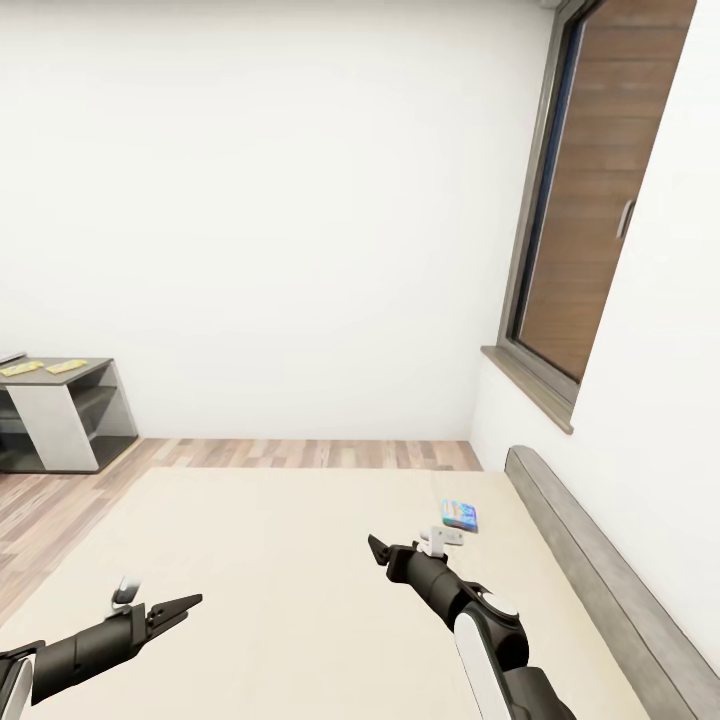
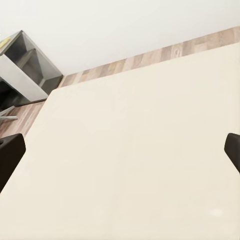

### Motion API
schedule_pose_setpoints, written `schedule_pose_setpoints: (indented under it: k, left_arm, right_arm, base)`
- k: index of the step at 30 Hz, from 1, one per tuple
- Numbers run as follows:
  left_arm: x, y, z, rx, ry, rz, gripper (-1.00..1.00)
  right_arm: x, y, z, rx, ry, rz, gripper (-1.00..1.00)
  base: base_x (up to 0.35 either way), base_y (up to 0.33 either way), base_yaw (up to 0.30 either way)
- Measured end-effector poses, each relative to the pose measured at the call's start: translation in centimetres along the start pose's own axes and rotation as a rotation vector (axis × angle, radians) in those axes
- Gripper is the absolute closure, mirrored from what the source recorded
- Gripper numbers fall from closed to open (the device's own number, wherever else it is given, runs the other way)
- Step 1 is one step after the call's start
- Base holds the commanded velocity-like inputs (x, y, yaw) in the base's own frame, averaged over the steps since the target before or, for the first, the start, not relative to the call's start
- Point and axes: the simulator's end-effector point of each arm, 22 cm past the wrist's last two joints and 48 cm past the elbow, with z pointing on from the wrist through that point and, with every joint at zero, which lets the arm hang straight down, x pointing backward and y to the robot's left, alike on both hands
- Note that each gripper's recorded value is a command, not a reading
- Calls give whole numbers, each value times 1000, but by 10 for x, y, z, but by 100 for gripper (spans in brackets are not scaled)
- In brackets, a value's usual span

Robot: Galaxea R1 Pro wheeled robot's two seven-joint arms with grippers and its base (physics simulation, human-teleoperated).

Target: Put all the toys in the child's room - the three board games (two on the bed and one on the table), the two jigsaw puzzles on the table, and the tennis ball on the table - inside the toy box on the table in the child's room.

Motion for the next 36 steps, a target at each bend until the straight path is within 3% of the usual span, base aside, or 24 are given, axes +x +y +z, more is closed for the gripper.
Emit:
schedule_pose_setpoints:
  k: [36]
  left_arm:
    - [11,17,5,-18,26,-39,-100]
  right_arm:
    - [14,-12,13,17,40,17,-100]
  base:
    - [0,0,0]
